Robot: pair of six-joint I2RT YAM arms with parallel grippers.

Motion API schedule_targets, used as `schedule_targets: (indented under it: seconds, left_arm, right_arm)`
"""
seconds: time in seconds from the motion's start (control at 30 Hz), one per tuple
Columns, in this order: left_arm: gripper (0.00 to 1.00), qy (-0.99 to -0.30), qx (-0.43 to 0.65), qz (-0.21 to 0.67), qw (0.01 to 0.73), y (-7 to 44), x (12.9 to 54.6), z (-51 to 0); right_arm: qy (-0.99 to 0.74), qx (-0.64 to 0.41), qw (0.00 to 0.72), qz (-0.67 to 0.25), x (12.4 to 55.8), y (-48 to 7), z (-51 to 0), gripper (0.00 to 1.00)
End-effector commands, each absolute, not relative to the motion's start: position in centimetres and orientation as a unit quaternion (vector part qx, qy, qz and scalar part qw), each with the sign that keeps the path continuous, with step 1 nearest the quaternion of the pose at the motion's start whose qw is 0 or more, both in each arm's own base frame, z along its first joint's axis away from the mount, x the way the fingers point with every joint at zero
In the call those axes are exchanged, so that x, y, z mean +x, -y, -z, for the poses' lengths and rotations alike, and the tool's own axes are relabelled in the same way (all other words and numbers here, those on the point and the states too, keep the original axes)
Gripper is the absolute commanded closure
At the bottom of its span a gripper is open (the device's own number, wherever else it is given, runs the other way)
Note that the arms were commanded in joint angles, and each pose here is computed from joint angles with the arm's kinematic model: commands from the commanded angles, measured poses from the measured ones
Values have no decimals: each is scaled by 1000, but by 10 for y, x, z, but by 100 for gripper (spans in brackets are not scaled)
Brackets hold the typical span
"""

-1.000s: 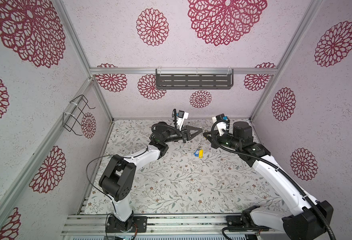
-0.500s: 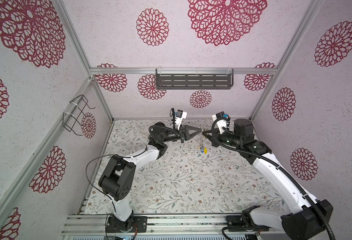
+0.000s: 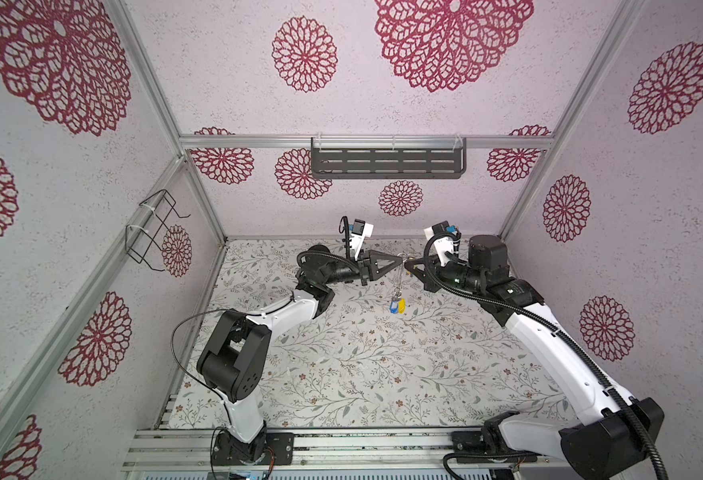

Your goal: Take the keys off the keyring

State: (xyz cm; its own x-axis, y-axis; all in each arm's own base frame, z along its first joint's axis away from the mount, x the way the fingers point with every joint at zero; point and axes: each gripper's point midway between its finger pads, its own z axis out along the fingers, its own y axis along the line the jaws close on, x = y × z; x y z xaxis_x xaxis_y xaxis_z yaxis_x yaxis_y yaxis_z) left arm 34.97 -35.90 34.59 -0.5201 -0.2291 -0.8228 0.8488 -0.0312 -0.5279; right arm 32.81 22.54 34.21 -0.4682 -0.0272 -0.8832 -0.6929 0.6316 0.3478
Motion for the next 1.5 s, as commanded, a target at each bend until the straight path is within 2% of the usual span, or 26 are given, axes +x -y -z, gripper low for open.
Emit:
schedule_targets:
  seconds: [0.0,0.37,0.7,1.2,1.37,1.4,1.47]
  left_arm:
    - [100,-566,252,642,452,339,372,-358]
    - [100,-561,240,621,492,330,377,-375]
    - [100,-561,218,603,524,338,383,-375]
    - [100,-568,199,584,545,344,386,-368]
    - [100,-568,206,587,539,344,384,-368]
    - [100,-567,212,592,532,346,381,-368]
    - [100,-564,226,601,520,349,377,-368]
  right_arm:
    - [-764,-183,503,-361,348,-205,-363,100]
    - [-777,-157,445,-417,343,-223,-312,100]
    - [-771,-202,413,-440,327,-277,-295,100]
    - [-789,-228,440,-364,329,-279,-293,99]
    - [-800,-225,448,-330,330,-266,-288,60]
    - [-800,-221,453,-324,330,-261,-290,56]
    - [-795,-209,468,-324,331,-249,-303,56]
